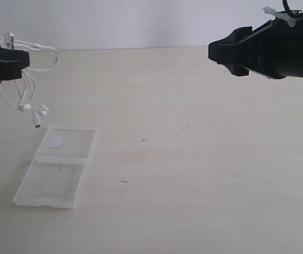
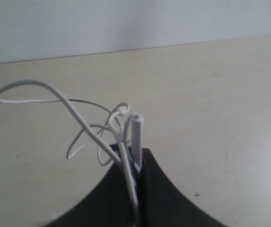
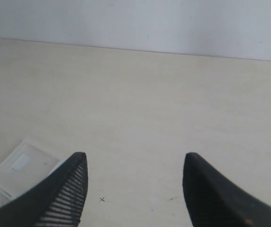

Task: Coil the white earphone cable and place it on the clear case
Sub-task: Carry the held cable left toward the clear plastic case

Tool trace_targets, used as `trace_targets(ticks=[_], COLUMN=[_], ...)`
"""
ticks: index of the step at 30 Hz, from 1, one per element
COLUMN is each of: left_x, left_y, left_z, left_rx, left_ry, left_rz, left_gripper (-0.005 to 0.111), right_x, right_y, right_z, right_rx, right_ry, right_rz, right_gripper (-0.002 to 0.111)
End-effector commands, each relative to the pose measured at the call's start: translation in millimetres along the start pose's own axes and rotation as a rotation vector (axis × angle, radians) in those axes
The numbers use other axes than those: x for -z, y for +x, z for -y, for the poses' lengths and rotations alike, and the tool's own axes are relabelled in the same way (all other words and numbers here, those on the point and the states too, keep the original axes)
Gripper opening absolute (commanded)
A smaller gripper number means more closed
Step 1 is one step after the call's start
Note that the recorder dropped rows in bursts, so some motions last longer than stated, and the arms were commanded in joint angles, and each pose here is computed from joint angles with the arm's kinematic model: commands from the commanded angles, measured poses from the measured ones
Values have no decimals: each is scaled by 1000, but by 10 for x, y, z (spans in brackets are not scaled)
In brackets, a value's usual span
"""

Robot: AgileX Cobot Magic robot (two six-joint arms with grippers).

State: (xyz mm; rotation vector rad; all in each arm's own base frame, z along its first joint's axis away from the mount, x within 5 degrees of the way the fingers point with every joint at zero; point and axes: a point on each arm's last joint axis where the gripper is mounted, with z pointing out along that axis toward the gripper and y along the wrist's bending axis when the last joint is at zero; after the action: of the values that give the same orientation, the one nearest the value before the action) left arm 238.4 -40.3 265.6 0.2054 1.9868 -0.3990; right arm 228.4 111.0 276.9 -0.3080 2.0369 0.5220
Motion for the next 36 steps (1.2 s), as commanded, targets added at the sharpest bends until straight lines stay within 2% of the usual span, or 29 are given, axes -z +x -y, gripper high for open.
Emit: trace_targets(ticks=[1, 11, 15, 19, 26, 27, 28, 32, 36], left_x=[236, 614, 619, 615, 599, 589, 584, 561, 542], left_y=[11, 44, 57, 82, 183, 189, 185, 186, 234], left_z=[23, 151, 189, 190, 143, 169, 188, 313, 388], left_rx=[33, 0, -25, 7, 14, -29, -9, -74, -70], left_ry=[-58, -53, -14, -11, -103, -112, -115, -92, -70], left_rz=[57, 169, 171, 143, 36, 30, 37, 54, 88], left_gripper=[0, 0, 0, 0, 0, 0, 0, 0, 0], right_x=[13, 13, 13, 13, 13, 13, 13, 13, 13], right_y=[15, 15, 15, 15, 15, 15, 15, 15, 15], right_z=[12, 12, 12, 12, 12, 12, 12, 12, 12], right_rx=[-2, -2, -2, -2, -2, -2, -2, -2, -2], right_ry=[4, 4, 4, 4, 4, 4, 4, 4, 4], right_rz=[-2, -2, -2, -2, -2, -2, -2, -2, -2], right_gripper=[56, 56, 56, 56, 56, 56, 56, 56, 56])
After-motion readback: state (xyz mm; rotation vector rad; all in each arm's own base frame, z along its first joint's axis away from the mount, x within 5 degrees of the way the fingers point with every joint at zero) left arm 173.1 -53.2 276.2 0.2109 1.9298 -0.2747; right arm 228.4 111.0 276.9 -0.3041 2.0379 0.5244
